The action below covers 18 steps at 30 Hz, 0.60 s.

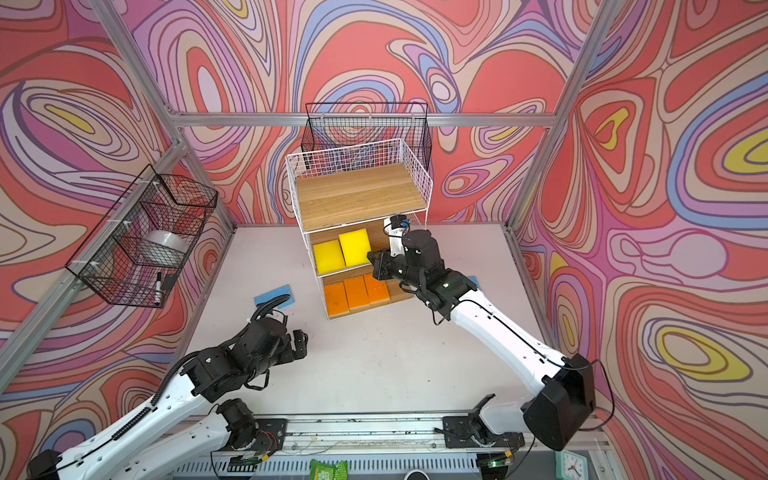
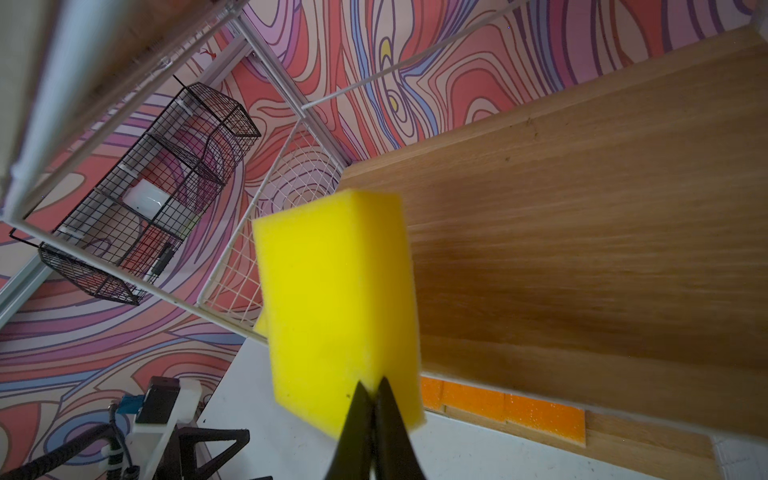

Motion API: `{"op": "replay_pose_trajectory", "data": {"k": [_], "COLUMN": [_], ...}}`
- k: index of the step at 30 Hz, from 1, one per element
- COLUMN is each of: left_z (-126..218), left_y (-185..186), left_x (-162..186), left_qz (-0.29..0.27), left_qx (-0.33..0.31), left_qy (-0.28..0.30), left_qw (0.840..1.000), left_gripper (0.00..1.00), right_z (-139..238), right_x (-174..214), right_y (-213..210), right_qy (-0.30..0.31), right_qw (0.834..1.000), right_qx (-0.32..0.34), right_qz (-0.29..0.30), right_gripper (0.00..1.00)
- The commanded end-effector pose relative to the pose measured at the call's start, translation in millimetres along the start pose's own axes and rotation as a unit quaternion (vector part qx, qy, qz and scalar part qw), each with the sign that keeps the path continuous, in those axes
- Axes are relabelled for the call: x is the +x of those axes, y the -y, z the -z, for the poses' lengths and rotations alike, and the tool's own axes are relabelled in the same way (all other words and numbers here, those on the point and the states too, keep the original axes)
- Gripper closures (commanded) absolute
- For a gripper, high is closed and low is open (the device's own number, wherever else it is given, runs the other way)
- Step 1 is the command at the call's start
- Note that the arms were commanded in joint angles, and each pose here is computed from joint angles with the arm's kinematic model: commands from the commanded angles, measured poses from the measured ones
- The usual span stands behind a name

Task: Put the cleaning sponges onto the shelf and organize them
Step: 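Lower the yellow sponge onto the middle shelf beside the first yellow sponge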

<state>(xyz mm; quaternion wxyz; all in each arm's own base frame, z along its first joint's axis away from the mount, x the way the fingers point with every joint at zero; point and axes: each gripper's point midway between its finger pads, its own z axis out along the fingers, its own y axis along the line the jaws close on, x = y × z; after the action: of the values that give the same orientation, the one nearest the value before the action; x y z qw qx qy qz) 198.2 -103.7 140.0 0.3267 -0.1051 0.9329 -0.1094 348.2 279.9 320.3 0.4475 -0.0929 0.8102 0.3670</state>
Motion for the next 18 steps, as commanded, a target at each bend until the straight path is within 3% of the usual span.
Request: {"op": "replay_pose_trajectory", "data": {"k": [1, 18], "left_z": [3.6, 2.6], "left_y": [3.4, 3.4], "left_x": [-6.9, -6.4], "left_qz": [-0.001, 0.0], "left_qx": [0.002, 0.0], "left_qy": [0.005, 0.0], "left_qw": [1.0, 1.0], "left_gripper": [0.0, 0.0], "right_z": [-8.0, -15.7], "right_x": [5.6, 5.0], "right_y": [9.0, 10.7], "right_qy": [0.0, 0.012], "right_qw": [1.0, 1.0], "right_qx": [0.004, -0.007], "right_qz": [0.007, 0.011], "right_gripper": [1.0, 1.0]}}
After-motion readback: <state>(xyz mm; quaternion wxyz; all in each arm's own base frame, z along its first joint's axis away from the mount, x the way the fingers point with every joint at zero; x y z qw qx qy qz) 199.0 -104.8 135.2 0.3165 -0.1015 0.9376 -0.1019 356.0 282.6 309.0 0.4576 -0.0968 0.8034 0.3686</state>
